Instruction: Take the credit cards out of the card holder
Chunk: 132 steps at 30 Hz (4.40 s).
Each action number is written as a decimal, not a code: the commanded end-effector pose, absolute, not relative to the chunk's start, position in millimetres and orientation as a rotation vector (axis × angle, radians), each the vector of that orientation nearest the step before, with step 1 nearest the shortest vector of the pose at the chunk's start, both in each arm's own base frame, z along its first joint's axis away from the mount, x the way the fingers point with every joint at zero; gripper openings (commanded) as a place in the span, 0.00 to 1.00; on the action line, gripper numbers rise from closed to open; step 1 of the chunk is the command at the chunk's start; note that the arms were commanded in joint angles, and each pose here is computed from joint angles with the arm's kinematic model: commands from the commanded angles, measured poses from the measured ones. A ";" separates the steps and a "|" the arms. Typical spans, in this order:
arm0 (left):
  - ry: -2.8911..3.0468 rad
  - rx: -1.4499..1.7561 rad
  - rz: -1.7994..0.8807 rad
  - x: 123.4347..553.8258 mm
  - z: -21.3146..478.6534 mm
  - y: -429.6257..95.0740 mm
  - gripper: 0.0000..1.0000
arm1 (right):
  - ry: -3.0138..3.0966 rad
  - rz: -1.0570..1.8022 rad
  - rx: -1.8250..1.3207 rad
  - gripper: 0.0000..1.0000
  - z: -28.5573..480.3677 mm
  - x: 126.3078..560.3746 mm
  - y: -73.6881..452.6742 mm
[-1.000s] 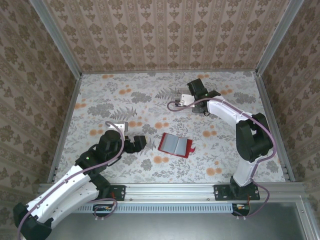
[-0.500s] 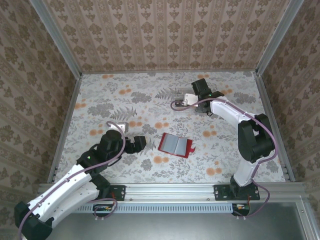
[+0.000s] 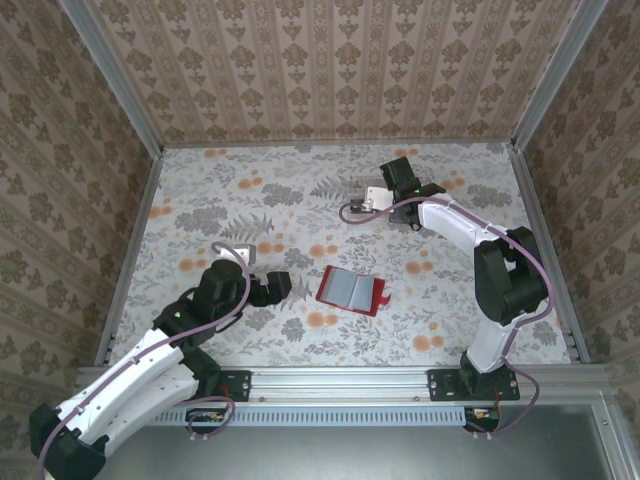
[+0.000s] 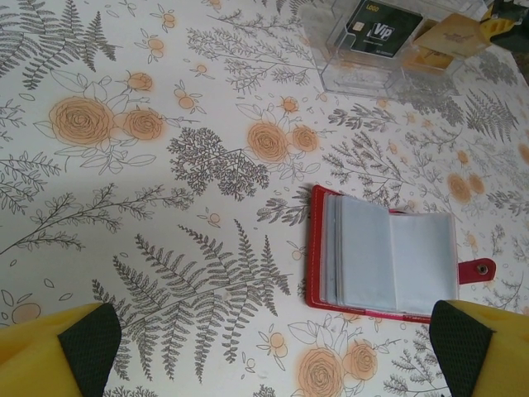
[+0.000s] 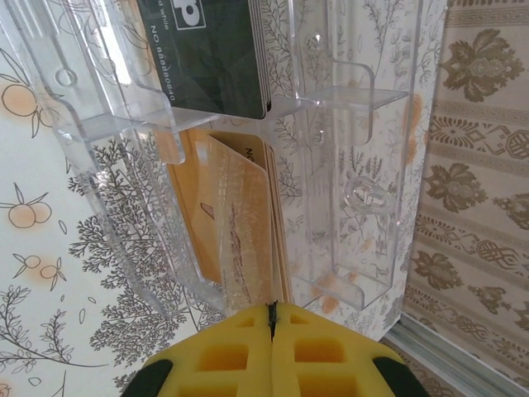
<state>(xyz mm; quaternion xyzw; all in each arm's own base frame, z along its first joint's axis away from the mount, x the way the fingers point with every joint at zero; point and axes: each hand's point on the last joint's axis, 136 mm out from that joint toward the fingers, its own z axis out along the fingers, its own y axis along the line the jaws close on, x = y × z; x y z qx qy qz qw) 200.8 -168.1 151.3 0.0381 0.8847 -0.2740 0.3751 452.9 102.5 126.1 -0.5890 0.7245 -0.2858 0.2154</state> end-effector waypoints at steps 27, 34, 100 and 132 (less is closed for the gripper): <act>2.283 0.074 -0.708 202.8 142.7 -165.3 1.00 | 2.029 -0.776 -1.665 0.00 108.8 458.7 101.4; 2.281 0.075 -0.725 203.6 142.7 -166.7 1.00 | 1.983 -0.776 -1.669 0.00 124.1 446.4 99.3; 2.288 0.051 -0.726 204.4 137.4 -161.4 1.00 | 1.930 -0.649 -1.647 0.00 127.1 448.4 110.6; 2.293 0.029 -0.707 205.7 136.9 -156.5 1.00 | 1.906 -0.612 -1.703 0.00 118.7 457.4 99.5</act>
